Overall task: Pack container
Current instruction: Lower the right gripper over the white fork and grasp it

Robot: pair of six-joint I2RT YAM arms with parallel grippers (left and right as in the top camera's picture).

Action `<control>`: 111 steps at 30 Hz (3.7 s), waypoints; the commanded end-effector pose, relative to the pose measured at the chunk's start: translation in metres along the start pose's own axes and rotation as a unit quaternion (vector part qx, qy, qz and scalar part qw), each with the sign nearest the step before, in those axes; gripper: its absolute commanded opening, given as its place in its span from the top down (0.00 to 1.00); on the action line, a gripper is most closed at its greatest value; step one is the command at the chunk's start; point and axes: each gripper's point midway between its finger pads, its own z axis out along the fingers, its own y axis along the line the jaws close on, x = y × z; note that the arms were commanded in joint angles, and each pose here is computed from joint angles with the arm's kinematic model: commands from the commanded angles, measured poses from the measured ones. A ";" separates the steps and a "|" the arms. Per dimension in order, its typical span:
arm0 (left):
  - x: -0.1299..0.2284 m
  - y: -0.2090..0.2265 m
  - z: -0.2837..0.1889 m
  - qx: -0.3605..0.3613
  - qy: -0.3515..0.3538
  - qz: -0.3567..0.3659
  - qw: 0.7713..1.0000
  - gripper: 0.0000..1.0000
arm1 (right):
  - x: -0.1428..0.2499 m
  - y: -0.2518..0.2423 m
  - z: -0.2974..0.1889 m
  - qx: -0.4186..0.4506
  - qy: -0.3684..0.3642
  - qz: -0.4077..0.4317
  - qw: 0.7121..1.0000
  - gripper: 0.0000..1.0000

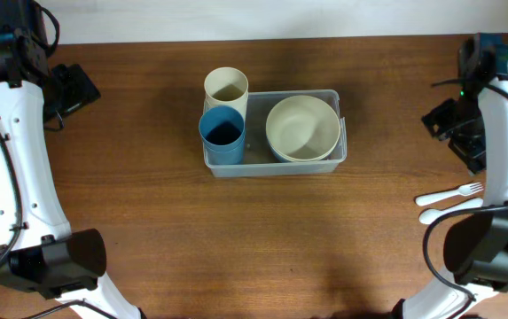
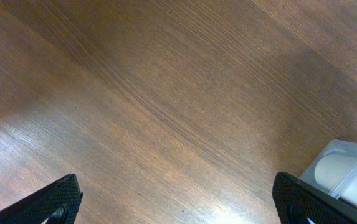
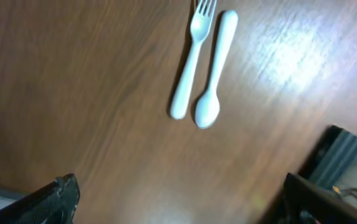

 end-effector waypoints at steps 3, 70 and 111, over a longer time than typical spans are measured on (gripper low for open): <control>-0.002 0.002 -0.003 -0.002 -0.006 0.002 1.000 0.00 | 0.013 0.002 0.048 0.016 0.038 0.023 0.999 0.01; -0.002 0.002 -0.003 -0.002 -0.006 0.002 1.000 0.00 | -0.021 0.019 0.163 -0.056 0.038 0.066 0.996 0.01; -0.002 0.002 -0.003 -0.001 -0.006 0.002 1.000 0.00 | -0.016 0.004 0.191 -0.059 0.059 0.082 0.993 0.01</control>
